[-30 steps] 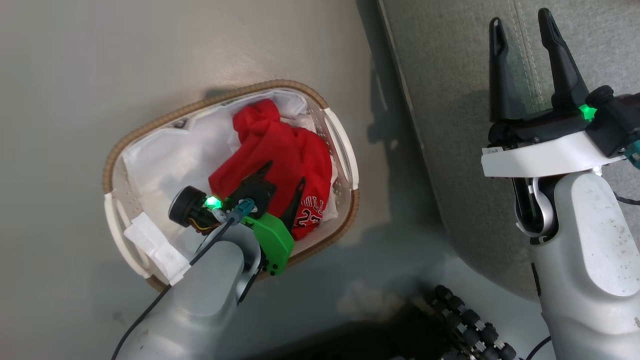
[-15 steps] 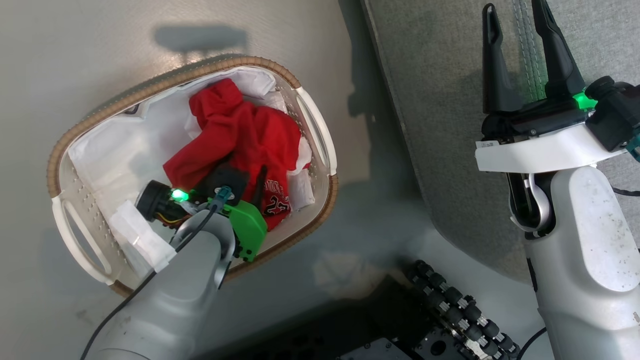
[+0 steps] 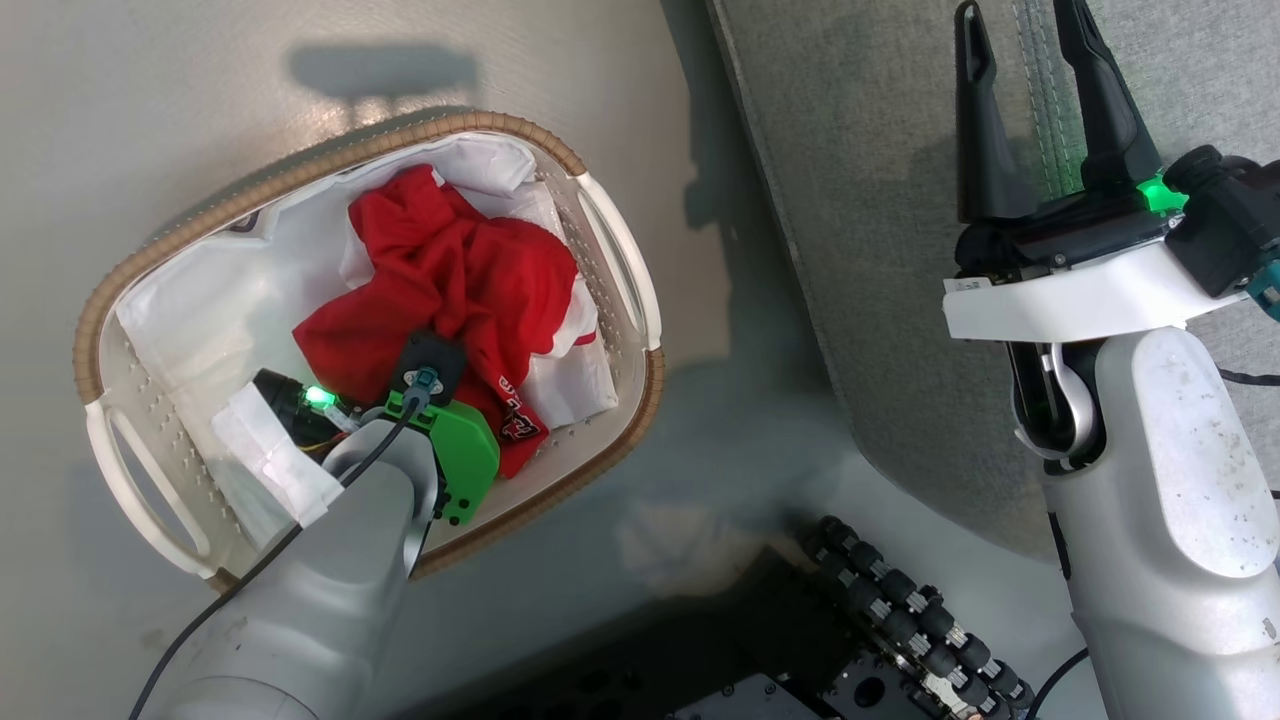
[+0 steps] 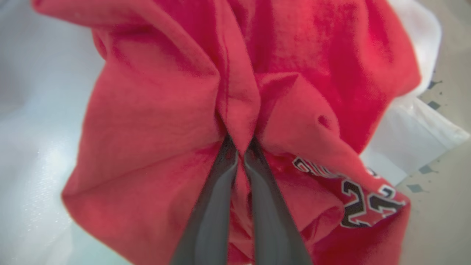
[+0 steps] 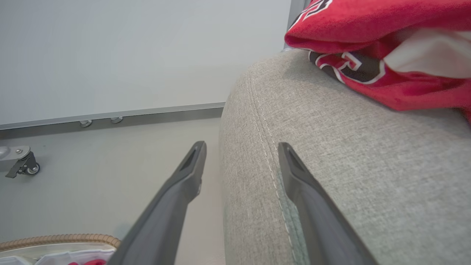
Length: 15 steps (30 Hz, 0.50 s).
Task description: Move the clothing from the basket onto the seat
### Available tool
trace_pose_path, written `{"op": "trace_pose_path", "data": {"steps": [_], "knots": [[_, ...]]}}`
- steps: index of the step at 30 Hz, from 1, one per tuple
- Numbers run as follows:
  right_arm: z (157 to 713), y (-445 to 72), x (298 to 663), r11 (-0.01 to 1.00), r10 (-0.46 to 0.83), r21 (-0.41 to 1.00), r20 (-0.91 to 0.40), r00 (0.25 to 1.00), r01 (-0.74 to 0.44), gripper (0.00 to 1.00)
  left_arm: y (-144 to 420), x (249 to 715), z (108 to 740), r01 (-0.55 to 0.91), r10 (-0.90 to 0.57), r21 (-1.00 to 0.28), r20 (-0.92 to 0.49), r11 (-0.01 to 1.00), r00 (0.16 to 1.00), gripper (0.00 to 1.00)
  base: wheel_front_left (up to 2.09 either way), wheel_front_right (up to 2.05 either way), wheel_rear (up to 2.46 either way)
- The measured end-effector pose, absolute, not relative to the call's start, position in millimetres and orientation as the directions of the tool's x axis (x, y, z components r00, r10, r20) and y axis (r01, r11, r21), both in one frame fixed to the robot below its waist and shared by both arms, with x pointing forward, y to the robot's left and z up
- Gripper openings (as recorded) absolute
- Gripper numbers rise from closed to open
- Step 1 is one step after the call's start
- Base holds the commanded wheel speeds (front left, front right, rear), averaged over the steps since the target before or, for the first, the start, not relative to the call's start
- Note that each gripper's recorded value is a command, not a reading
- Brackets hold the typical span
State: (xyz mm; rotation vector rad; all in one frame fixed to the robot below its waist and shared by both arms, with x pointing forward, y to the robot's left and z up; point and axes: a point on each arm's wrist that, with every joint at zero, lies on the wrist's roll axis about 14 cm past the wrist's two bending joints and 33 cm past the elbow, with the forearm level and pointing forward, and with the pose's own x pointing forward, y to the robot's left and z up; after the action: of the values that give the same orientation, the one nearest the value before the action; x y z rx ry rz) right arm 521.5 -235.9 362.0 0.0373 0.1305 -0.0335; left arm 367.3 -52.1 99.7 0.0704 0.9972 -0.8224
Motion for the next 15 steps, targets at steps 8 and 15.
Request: {"op": "trace_pose_path", "data": {"steps": [8,15], "knots": [[376.4,-233.2,522.2,0.999,-0.026,0.039,-0.104,0.994,0.030,1.00,-56.0,381.1,121.9,0.616,-0.609,-0.331,-0.728,0.714,0.314,0.00,0.00,0.00,0.00],[395.0,-226.0,512.5,1.000,-0.012,0.022,-0.089,0.996,0.014,1.00,-53.9,399.8,165.6,0.575,-0.638,-0.358,-0.649,0.736,0.414,0.00,0.00,0.00,0.00]]}}
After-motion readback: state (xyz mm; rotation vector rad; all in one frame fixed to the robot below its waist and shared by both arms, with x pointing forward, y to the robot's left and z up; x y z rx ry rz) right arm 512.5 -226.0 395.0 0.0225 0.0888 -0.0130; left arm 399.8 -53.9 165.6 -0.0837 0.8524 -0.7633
